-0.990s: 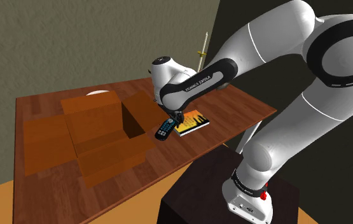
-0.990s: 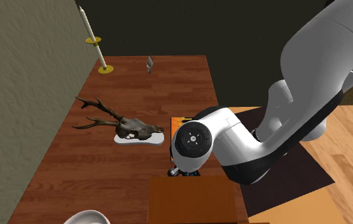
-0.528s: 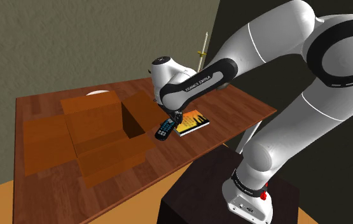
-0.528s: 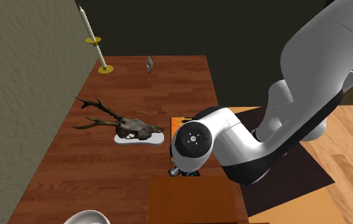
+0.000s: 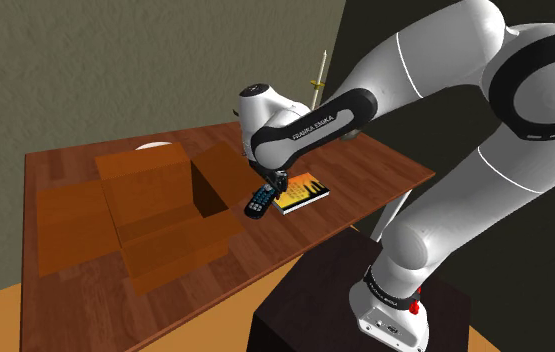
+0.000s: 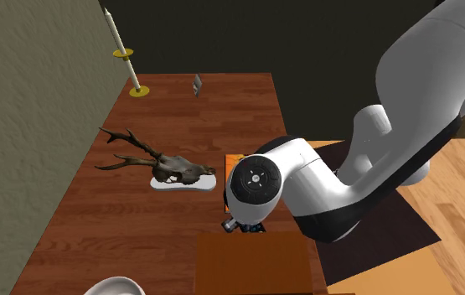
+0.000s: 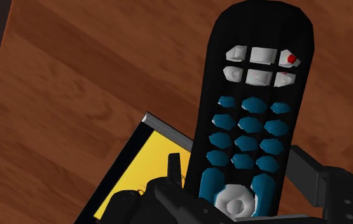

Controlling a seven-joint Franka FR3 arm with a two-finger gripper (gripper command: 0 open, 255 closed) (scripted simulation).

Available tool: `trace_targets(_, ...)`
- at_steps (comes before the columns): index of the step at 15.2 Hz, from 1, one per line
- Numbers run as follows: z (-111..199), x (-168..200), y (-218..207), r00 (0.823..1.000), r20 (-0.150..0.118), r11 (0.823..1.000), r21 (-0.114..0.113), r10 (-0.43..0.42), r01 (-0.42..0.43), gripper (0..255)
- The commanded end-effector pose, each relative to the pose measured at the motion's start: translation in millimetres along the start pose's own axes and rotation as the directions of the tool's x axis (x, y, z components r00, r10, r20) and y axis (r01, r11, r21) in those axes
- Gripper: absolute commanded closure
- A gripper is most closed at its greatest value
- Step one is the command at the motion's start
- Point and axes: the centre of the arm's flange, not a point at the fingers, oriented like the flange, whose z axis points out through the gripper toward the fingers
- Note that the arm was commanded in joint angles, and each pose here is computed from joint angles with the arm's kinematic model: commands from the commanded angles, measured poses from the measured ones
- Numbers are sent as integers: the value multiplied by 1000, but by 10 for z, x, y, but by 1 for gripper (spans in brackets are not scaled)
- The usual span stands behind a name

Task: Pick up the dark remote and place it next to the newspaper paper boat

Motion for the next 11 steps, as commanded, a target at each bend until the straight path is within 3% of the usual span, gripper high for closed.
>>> trace_targets(1, -92, 17, 8, 1000, 0, 1000, 0, 0, 0, 255)
trace_targets(11, -606, 106, 90, 1000, 0, 1000, 0, 0, 0, 255)
